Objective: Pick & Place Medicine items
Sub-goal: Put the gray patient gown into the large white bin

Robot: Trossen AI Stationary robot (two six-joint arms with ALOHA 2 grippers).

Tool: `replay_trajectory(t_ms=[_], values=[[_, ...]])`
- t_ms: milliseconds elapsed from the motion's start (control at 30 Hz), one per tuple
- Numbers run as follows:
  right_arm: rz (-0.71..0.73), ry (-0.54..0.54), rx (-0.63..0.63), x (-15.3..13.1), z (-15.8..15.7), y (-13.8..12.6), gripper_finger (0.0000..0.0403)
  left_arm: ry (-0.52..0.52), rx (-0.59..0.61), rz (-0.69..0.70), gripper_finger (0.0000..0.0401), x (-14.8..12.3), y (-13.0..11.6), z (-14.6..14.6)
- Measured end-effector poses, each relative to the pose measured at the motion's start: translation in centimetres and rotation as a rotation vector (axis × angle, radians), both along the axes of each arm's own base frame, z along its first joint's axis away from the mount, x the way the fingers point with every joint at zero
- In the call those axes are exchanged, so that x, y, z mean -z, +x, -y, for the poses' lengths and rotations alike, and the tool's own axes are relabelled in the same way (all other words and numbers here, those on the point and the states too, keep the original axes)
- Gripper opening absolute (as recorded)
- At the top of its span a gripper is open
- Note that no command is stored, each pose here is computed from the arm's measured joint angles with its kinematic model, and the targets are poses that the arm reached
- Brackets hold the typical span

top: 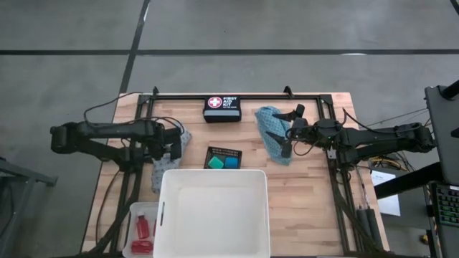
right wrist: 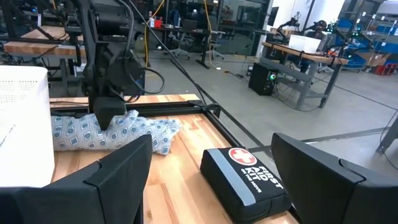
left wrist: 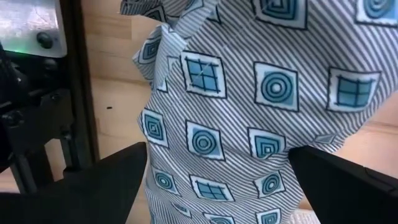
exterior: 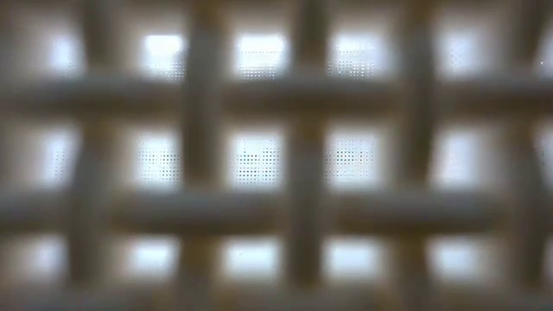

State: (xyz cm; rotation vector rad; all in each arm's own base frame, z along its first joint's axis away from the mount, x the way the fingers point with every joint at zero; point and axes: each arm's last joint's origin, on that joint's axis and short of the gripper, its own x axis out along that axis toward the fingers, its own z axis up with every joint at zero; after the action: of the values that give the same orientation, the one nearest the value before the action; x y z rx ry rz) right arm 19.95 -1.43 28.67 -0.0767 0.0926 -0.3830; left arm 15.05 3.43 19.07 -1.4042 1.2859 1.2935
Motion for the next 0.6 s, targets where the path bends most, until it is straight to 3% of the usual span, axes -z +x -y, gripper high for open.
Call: replay_trajectory(t_ms=[300, 600], values=[[0.000, 0.000, 0.000, 0.0, 0.0, 0.0, 0.0327, -0.005, 0.065, 0.008, 0.0398, 2.1, 0.8, -0.2], [0.000, 0.000, 0.000, 0.0, 0.0, 0.0, 0.0327, -0.007, 0.056, 0.022, 0.0398, 3.9, 0.4, -0.1]])
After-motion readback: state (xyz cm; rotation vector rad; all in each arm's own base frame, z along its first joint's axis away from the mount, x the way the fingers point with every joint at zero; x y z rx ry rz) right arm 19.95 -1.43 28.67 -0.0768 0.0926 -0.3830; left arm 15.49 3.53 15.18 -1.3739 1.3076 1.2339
